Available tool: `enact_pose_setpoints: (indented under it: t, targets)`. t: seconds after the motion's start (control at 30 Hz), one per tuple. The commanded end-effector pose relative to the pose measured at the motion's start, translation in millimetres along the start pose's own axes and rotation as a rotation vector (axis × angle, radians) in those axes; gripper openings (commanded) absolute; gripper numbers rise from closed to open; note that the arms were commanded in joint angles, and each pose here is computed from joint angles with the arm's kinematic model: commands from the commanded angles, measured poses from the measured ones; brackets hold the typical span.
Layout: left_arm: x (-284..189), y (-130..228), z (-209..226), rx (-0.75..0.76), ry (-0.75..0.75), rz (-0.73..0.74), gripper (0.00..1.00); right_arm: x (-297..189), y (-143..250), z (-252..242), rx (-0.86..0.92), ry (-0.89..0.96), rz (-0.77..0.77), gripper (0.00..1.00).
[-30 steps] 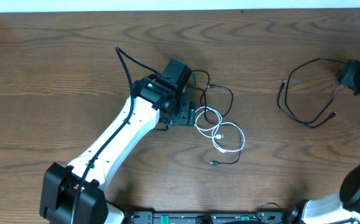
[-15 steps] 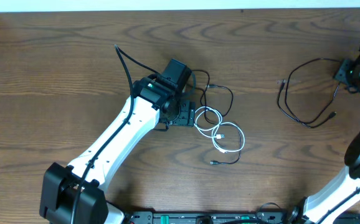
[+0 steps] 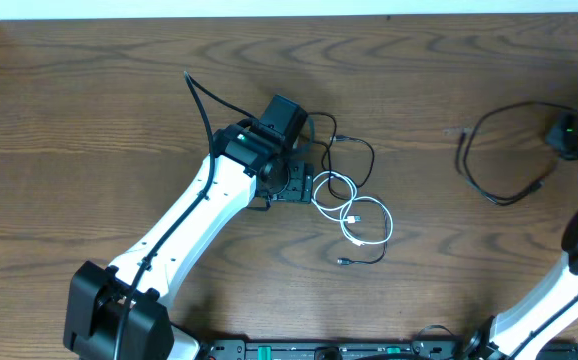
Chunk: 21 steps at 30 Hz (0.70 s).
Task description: Untangle cables
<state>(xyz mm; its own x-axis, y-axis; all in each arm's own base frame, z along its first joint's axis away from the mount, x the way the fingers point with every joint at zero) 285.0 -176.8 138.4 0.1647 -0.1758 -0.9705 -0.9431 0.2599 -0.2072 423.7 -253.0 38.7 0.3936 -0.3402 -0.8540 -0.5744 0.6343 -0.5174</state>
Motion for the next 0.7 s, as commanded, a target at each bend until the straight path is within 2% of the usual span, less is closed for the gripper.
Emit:
enact_pose_setpoints:
  t: [0.0,0.13,0.27,0.3,0.4,0.43,0.57,0.67]
  targets:
    - [3,2,1,0.003,-0.006,0.012,0.81,-60,-59,-49,0.11,0.098,-0.194,0.01]
    - [3,2,1,0.003,-0.006,0.012,0.81,-110,-93,-85,0.188,0.107,-0.324,0.01]
    - [3,2,1,0.003,-0.006,0.012,0.81,-144,-108,-102,0.226,0.072,-0.39,0.01]
    - [3,2,1,0.003,-0.006,0.012,0.81,-147,-109,-99,0.226,0.035,-0.391,0.05]
    - [3,2,1,0.004,-0.006,0.012,0.81,-149,-107,-73,0.194,-0.158,-0.356,0.45]
    - [3,2,1,0.004,-0.006,0.012,0.81,-149,-105,-63,0.181,-0.219,-0.338,0.52]
    - [3,2,1,0.003,-0.007,0.013,0.81,-153,-86,-12,0.117,-0.479,-0.231,0.54]
    - [3,2,2,-0.012,-0.012,0.011,0.81,-157,-63,21,0.077,-0.575,-0.134,0.56]
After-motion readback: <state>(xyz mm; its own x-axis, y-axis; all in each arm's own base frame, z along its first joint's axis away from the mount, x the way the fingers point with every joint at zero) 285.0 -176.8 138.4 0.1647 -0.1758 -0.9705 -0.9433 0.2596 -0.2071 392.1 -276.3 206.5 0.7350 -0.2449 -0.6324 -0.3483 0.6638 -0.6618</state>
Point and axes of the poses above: each gripper's point midway between its finger pads, its own x axis out along the fingers, its own z axis along the line the jaws close on, y = z × x, the point moved 2 cm from there along -x, back along the fingers, and after that the axes turned 9 degrees about x, right-handed, at the moved point
